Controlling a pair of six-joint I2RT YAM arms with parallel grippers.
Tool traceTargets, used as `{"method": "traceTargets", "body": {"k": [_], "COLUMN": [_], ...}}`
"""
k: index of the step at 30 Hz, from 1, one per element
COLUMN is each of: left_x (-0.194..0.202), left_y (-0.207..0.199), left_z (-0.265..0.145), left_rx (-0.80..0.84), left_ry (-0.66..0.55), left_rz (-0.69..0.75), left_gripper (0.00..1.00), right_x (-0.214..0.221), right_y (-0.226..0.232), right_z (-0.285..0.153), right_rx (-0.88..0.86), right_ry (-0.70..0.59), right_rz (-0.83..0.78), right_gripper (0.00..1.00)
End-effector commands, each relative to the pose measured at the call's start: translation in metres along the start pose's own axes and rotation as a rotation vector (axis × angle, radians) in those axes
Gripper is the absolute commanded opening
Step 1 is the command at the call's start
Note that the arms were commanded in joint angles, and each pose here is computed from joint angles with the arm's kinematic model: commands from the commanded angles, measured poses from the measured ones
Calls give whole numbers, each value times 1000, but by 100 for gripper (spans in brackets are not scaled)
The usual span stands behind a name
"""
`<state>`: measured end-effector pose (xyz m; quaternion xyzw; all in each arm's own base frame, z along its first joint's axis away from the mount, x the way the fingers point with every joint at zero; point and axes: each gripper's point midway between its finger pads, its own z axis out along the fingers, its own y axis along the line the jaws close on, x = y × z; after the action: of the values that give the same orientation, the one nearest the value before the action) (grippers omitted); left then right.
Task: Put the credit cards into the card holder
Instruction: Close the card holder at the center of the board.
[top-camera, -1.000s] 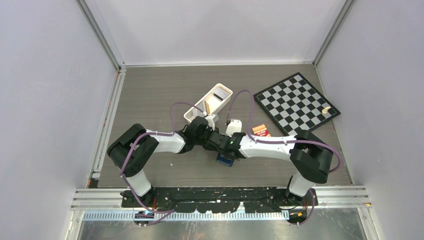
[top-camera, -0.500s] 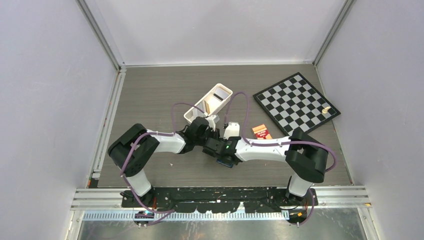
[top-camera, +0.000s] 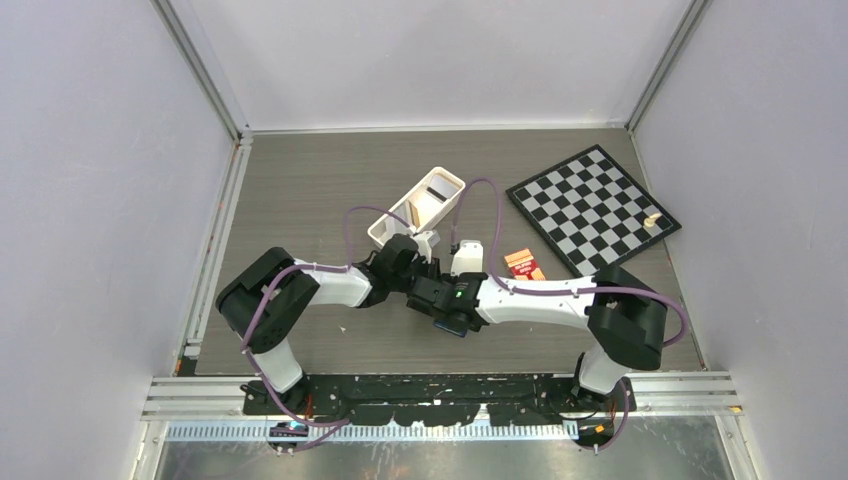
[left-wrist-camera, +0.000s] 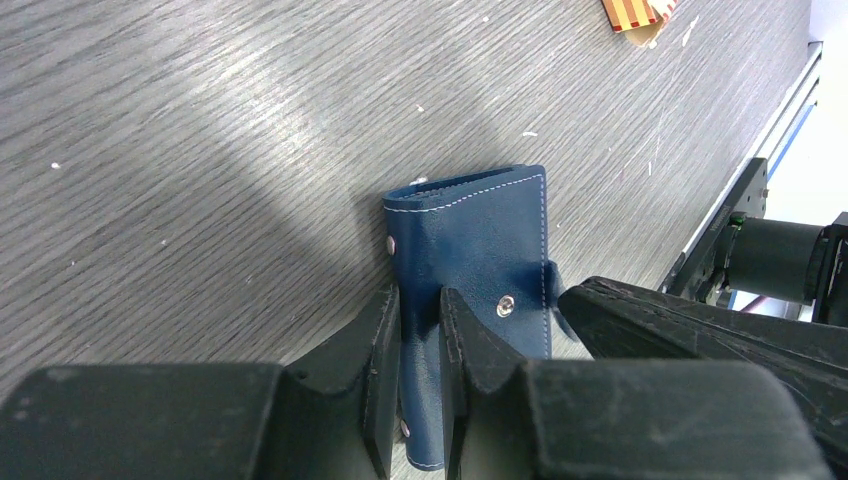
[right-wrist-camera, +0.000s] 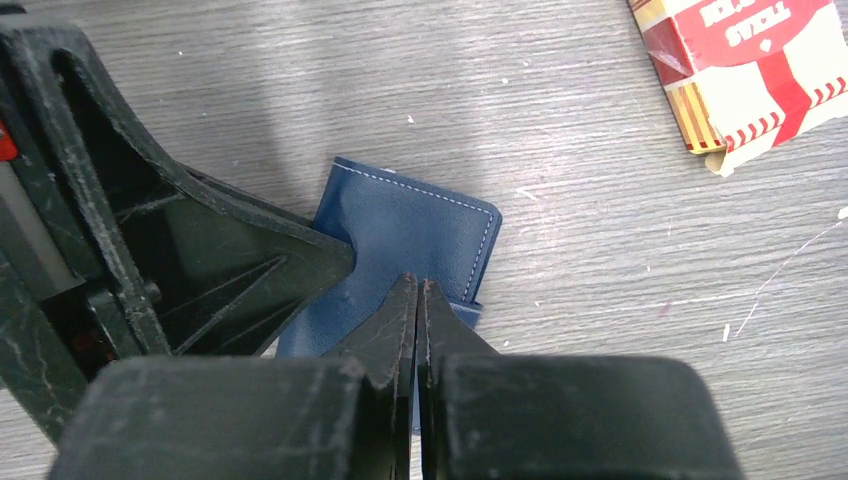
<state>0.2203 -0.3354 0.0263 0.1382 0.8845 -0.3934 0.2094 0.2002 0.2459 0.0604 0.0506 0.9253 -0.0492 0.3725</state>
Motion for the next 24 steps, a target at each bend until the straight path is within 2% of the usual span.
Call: {"method": "traceTargets", "body": {"k": [1, 14, 15, 17, 20, 24], "left_x": [34, 34, 34, 35, 38, 39], "left_y": [23, 22, 22, 19, 13, 3], "left_z": [1, 1, 1, 0, -3, -6], "left_rx": [-81, -76, -73, -58, -24, 40], "left_ry": [107, 108, 109, 112, 109, 70], "left_rz": [-23, -24, -25, -29, -52, -117], "left_gripper": [5, 6, 6, 8, 12, 18], "right_x": [-26, -14, -12, -9, -3, 0], "right_y": [7, 6, 6, 5, 1, -10], "right_z": [-4, -2, -3, -5, -9, -15], "right_rx": [-23, 0, 4, 12, 26, 7], "right_ry": [-117, -67, -61, -49, -40, -14], "right_rz": [71, 43, 35, 16, 5, 32], "right_gripper": [0, 0, 4, 20, 39, 56]}}
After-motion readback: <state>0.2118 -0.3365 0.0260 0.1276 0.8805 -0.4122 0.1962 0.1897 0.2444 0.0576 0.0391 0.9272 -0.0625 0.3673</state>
